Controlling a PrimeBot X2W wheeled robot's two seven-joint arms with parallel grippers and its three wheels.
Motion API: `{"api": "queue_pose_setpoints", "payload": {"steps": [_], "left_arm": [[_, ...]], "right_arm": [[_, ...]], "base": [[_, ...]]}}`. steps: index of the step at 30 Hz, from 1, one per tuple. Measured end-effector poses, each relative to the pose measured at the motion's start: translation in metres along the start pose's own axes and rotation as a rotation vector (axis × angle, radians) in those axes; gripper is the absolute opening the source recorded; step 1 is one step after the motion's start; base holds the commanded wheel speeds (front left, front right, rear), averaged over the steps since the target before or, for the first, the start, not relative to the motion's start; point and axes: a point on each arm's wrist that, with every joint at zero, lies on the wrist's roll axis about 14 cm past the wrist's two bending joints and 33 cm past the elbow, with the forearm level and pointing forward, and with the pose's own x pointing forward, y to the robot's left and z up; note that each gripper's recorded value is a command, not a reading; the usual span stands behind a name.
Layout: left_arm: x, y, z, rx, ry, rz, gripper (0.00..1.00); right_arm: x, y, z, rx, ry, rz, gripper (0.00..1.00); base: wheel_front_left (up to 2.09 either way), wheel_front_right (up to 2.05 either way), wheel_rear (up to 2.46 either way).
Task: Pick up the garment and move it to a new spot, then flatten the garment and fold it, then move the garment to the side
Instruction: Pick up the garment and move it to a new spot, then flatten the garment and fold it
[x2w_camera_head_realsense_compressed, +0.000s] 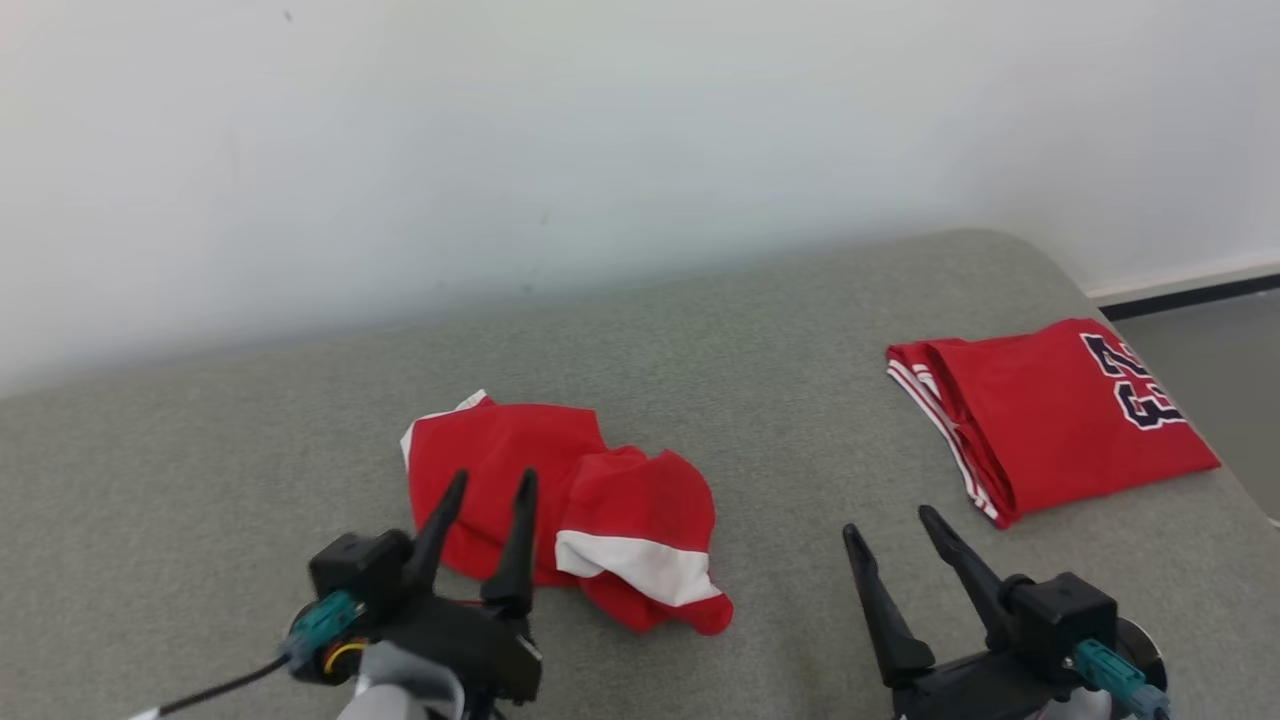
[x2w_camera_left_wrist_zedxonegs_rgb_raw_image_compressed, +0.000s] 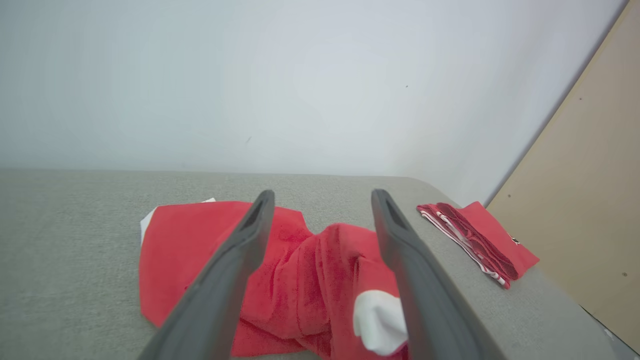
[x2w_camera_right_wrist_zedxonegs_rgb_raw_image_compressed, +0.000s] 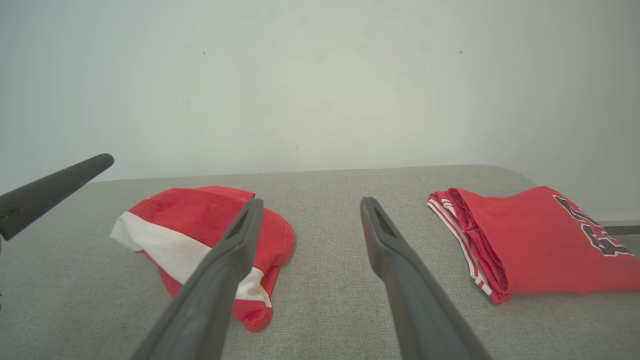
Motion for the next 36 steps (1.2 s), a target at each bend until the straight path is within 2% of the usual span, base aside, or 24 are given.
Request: {"api": "queue_pose_setpoints", "payload": {"steps": [4,7,12,16,22,30,36], "left_arm": [[-0.032,0.024,0.030,0.051,-0.133,0.062,1.00],[-0.058,0.038,0.052,0.047,-0.224,0.127,1.00],[-0.111,0.074,0.062,0.069,-0.285,0.283,1.00],[-0.151,0.103,0.049,0.114,-0.245,0.410,1.00],[-0.192,0.131,0.009,0.201,-0.080,0.492,1.00],[-0.216,0.143,-0.014,0.201,0.011,0.538,1.00],[-0.213,0.145,-0.016,0.195,0.018,0.531,1.00]], "right_arm": [[0.002,-0.007,0.001,0.005,-0.009,-0.014,1.00],[0.003,-0.012,-0.003,0.011,-0.006,-0.025,1.00],[0.006,-0.021,-0.012,0.026,0.003,-0.045,1.00],[0.005,-0.026,-0.024,0.076,0.024,-0.061,1.00],[0.007,-0.025,-0.041,0.079,0.080,-0.059,1.00],[0.004,-0.019,-0.064,0.062,0.171,-0.042,1.00],[0.003,-0.020,-0.067,0.064,0.181,-0.046,1.00]], "base": [[0.00,0.00,0.00],[0.00,0.00,0.00],[0.00,0.00,0.00],[0.00,0.00,0.00],[0.00,0.00,0.00],[0.00,0.00,0.00],[0.00,0.00,0.00]]}}
